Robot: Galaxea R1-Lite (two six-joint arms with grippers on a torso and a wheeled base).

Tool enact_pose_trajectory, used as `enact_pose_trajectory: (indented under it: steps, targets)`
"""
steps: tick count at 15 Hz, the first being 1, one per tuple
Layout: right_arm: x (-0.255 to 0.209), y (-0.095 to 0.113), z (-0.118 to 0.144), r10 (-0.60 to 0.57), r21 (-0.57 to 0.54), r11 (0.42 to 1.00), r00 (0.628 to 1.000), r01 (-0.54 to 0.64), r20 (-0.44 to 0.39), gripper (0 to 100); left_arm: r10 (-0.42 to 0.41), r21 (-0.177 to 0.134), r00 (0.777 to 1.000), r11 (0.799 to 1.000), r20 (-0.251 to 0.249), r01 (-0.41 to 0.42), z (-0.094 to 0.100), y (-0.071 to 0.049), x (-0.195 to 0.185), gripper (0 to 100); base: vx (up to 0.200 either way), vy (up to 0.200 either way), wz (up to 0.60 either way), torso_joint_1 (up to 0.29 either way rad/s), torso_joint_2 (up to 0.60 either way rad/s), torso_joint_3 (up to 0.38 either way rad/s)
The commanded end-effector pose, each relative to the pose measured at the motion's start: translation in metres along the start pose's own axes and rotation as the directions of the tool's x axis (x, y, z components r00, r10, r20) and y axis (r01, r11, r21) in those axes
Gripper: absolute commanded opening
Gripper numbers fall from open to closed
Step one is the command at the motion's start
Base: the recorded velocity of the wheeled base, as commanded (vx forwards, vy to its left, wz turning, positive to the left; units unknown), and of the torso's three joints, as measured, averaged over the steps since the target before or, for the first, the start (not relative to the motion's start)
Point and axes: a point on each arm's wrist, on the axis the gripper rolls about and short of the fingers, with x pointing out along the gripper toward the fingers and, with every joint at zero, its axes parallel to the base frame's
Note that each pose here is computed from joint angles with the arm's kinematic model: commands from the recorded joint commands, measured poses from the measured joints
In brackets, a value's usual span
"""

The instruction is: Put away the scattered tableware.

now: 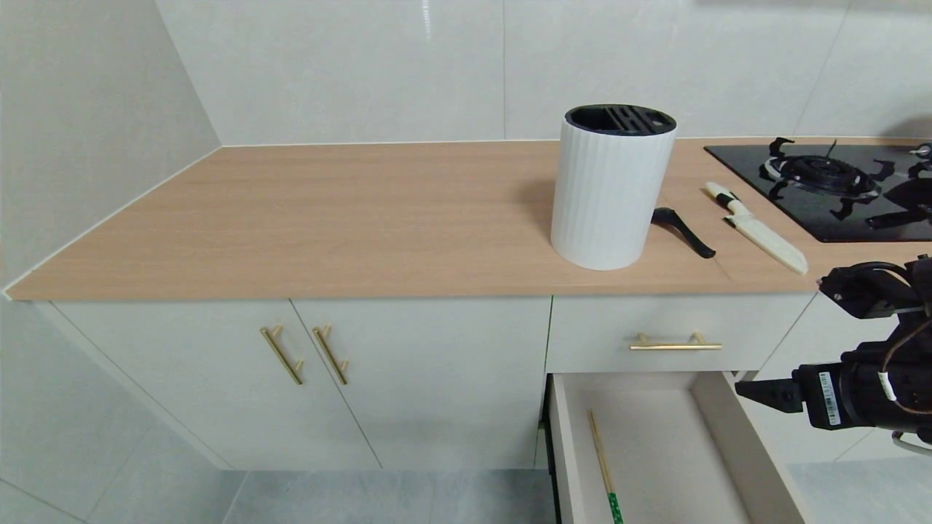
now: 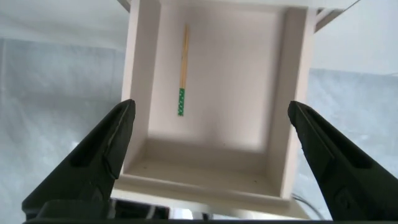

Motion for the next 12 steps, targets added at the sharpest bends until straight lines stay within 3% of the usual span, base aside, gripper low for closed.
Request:
enact_pose_trajectory:
  steps: [1, 4, 5, 6, 12]
  targets:
    - [0.001, -0.001, 0.002, -0.003, -0.016, 1.0, 1.0, 0.003, 0.007, 100, 0.001, 0.0, 1.0, 1.0, -0.001, -0.001, 0.0, 0.0, 0.0, 100, 0.0, 0.0, 0.0, 0.11, -0.25, -0.124]
    - [0.011, -0.017, 0.043, -0.029, -0.012, 0.999, 0.984, 0.031, 0.176, 100, 0.001, 0.0, 1.0, 1.0, -0.001, -0.001, 0.0, 0.0, 0.0, 100, 0.0, 0.0, 0.0, 0.037, -0.07, -0.037]
    - [0.018, -0.024, 0.055, -0.037, -0.019, 0.999, 0.979, 0.042, 0.199, 100, 0.001, 0.0, 1.0, 1.0, -0.001, -0.001, 0.0, 0.0, 0.0, 100, 0.0, 0.0, 0.0, 0.0, 0.0, 0.0]
    - [0.031, -0.038, 0.081, -0.043, -0.056, 0.997, 0.969, 0.058, 0.242, 100, 0.001, 0.0, 1.0, 1.0, -0.001, -0.001, 0.0, 0.0, 0.0, 100, 0.0, 0.0, 0.0, 0.0, 0.0, 0.0]
    - [0.098, -0.046, 0.131, 0.05, -0.181, 0.984, 0.952, 0.005, 0.301, 100, 0.001, 0.0, 1.0, 1.0, -0.001, -0.001, 0.0, 0.0, 0.0, 100, 0.0, 0.0, 0.0, 0.0, 0.0, 0.0]
